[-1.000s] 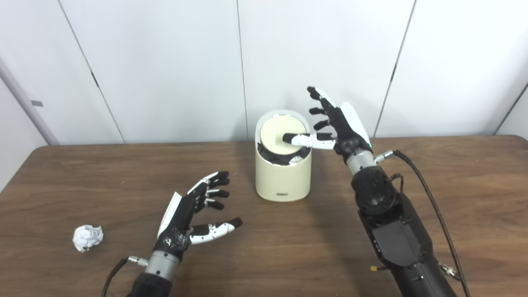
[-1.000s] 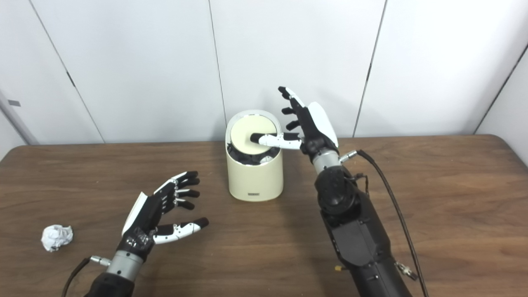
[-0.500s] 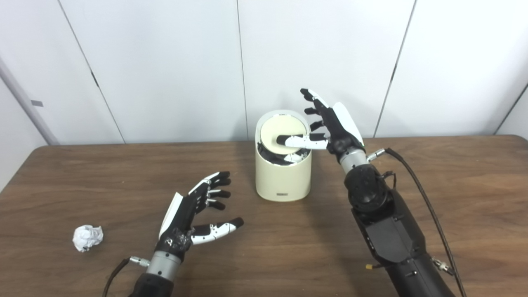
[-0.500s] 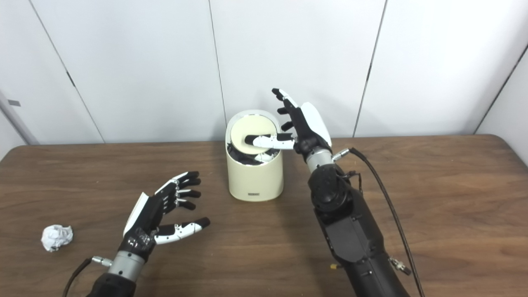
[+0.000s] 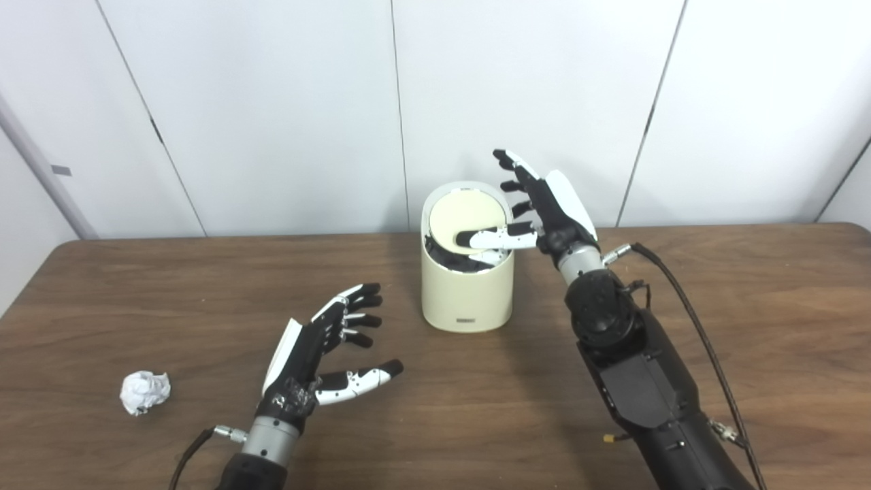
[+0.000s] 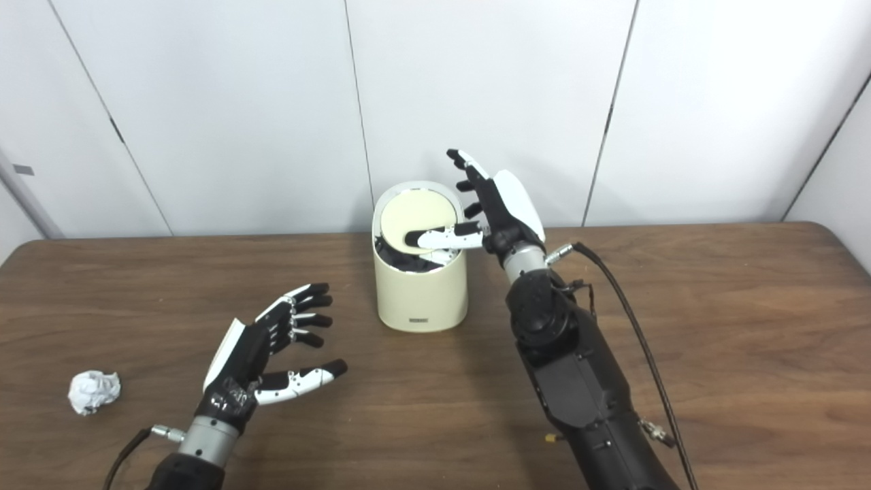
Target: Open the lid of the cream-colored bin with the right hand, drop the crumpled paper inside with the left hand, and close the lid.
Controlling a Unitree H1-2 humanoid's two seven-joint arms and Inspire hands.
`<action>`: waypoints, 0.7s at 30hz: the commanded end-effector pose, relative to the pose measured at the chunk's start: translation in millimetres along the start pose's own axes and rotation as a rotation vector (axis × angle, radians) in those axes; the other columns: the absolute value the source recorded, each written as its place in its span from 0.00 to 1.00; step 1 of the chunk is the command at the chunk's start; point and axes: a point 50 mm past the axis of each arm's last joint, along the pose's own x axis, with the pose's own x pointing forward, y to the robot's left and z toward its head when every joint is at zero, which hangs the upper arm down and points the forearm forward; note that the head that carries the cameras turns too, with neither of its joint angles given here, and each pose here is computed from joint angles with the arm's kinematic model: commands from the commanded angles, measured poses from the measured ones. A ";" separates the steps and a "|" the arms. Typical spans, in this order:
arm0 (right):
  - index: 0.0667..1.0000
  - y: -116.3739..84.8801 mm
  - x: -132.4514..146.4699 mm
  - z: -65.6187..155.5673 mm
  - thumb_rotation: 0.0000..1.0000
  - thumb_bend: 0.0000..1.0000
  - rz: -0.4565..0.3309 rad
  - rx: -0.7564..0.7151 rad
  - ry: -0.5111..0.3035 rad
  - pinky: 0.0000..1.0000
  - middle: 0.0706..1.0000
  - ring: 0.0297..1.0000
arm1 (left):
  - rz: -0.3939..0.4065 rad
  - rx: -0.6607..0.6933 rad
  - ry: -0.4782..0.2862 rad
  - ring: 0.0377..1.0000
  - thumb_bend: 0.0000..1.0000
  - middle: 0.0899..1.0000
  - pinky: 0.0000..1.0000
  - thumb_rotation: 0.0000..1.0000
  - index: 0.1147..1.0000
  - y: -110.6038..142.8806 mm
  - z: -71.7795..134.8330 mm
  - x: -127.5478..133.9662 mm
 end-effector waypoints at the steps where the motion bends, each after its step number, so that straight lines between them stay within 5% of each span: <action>1: 0.90 -10.6 9.4 16.1 0.23 0.88 -0.037 -0.027 -0.061 0.62 0.90 0.81 | 0.021 0.012 -0.076 0.72 0.71 0.80 0.62 0.06 0.83 4.7 16.9 4.5; 21: 0.86 -6.8 5.9 10.4 0.01 0.81 -0.044 -0.175 -0.112 0.63 0.87 0.79 | 0.022 -0.006 -0.067 0.72 0.71 0.80 0.63 0.05 0.83 1.3 19.0 -2.1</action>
